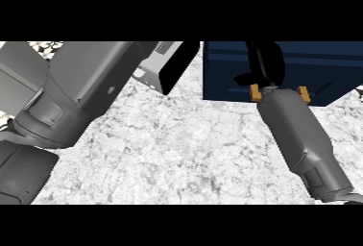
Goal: Pick up the can, place it into the drawer and close the drawer
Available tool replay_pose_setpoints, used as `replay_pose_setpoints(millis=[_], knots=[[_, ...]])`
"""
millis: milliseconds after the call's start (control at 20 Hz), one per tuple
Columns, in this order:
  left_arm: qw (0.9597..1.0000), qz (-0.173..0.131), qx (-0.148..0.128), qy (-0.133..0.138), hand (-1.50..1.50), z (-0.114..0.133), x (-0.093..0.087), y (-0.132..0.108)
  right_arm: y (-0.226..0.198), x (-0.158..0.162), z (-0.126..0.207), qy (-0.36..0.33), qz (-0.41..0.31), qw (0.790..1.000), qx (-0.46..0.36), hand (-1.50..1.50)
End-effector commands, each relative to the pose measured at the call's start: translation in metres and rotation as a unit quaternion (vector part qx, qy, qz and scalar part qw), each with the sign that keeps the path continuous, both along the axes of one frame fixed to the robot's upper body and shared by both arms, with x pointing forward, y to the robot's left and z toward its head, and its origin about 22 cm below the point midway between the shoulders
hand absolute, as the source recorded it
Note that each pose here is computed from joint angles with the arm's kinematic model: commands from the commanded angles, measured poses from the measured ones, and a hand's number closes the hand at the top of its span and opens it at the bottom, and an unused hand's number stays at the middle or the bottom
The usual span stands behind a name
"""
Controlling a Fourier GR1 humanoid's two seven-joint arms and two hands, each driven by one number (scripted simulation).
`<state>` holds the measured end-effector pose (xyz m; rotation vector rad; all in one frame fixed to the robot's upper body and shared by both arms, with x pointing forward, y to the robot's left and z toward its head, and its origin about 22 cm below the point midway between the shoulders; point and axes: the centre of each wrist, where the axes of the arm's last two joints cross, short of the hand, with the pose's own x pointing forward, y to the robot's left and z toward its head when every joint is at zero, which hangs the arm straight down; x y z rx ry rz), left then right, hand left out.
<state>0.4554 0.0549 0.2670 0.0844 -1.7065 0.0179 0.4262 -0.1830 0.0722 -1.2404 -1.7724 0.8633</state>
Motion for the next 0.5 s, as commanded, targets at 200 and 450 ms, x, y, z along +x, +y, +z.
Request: replay_pose_setpoints(millis=[200,450], knots=[[1.0,-0.007,0.006,-0.003,-1.5,-0.005,0.0,0.032,0.017,0.024,0.017,-0.039,-0.021,0.999,-0.006,-1.5],[0.9998,-0.012,0.015,0.003,-1.5,-0.013,-0.003,0.044,-0.004,0.04,0.054,-0.046,-0.023,0.999,-0.007,-1.5]])
